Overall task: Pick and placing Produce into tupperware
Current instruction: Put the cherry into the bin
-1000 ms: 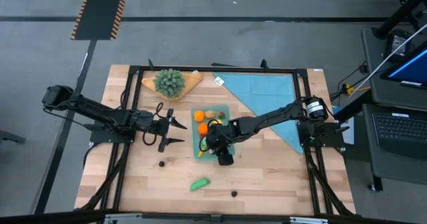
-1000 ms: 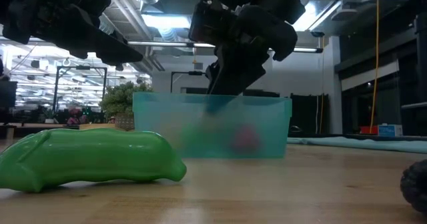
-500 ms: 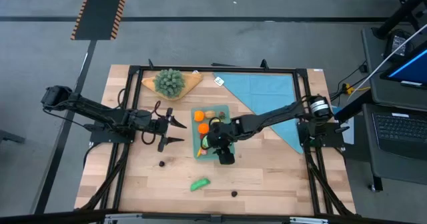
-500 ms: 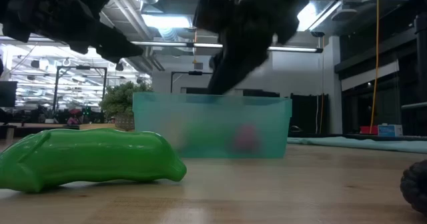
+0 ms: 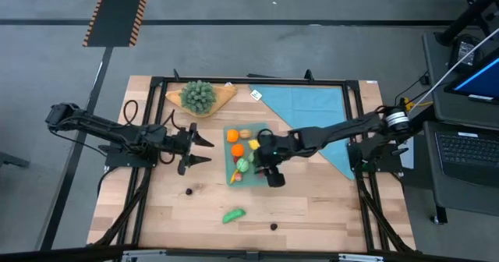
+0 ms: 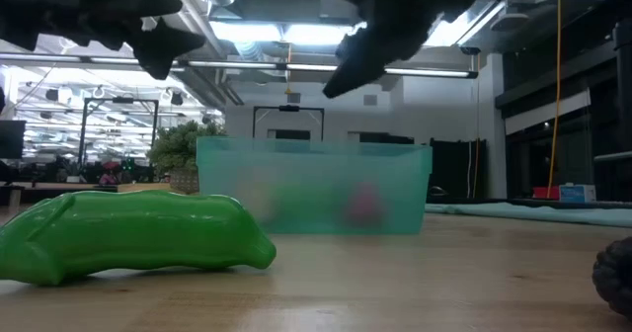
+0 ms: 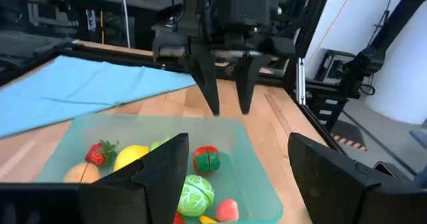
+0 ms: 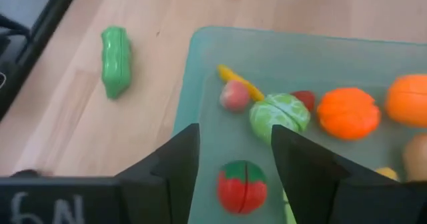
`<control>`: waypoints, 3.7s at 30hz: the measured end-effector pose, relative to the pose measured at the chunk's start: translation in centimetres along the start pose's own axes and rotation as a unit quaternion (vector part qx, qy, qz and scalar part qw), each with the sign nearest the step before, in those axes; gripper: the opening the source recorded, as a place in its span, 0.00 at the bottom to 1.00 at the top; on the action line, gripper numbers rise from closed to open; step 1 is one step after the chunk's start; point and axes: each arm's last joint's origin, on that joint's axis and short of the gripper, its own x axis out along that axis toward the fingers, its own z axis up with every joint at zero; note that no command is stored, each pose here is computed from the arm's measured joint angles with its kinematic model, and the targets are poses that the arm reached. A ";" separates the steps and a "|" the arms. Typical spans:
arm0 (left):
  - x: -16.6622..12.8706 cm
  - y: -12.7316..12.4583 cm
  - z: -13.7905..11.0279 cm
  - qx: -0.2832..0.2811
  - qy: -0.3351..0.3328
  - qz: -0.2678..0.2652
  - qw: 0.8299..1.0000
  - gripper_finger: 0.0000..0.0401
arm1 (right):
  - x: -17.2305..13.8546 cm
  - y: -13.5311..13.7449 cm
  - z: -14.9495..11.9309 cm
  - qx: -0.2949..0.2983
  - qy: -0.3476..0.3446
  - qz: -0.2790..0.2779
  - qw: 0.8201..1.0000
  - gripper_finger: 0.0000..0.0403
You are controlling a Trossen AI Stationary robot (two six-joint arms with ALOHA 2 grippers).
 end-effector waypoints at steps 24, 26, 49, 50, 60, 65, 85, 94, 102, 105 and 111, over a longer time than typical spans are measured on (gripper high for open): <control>-0.5 -2.0 -0.5 -0.045 0.042 -0.082 0.995 0.62 | -4.4 0.6 -6.6 0.021 -0.288 -0.053 0.956 0.47; -0.5 -2.4 0.0 -0.030 0.062 -0.063 0.996 0.62 | -4.4 0.6 -6.6 0.021 -0.288 -0.053 0.956 0.47; 1.3 -10.2 1.4 -0.035 0.365 0.086 0.927 0.62 | -4.3 0.6 -6.6 0.019 -0.287 -0.054 0.956 0.47; 1.6 -10.6 0.9 -0.036 0.378 0.093 0.920 0.62 | -4.3 0.6 -6.6 0.019 -0.287 -0.054 0.956 0.47; 3.1 -13.1 -4.4 -0.081 0.517 0.150 0.839 0.62 | -4.3 0.6 -6.6 0.018 -0.286 -0.054 0.956 0.47; 3.5 -13.4 -6.1 -0.078 0.542 0.168 0.819 0.62 | -4.3 0.6 -6.6 0.019 -0.287 -0.054 0.956 0.47; 3.9 -13.2 -7.1 -0.054 0.535 0.194 0.820 0.62 | -4.3 0.6 -6.6 0.020 -0.287 -0.053 0.956 0.47; 3.9 -13.2 -7.1 -0.053 0.535 0.195 0.820 0.62 | -4.3 0.6 -6.6 0.020 -0.287 -0.053 0.956 0.47; 3.3 -12.3 -8.2 -0.043 0.540 0.206 0.815 0.62 | -4.3 0.6 -6.6 0.020 -0.287 -0.053 0.956 0.47; 3.3 -12.3 -8.2 -0.043 0.540 0.205 0.815 0.62 | -4.3 0.6 -6.6 0.020 -0.287 -0.053 0.956 0.47; 3.5 -12.3 -8.1 -0.034 0.517 0.213 0.829 0.62 | -4.3 0.6 -6.6 0.020 -0.287 -0.053 0.956 0.47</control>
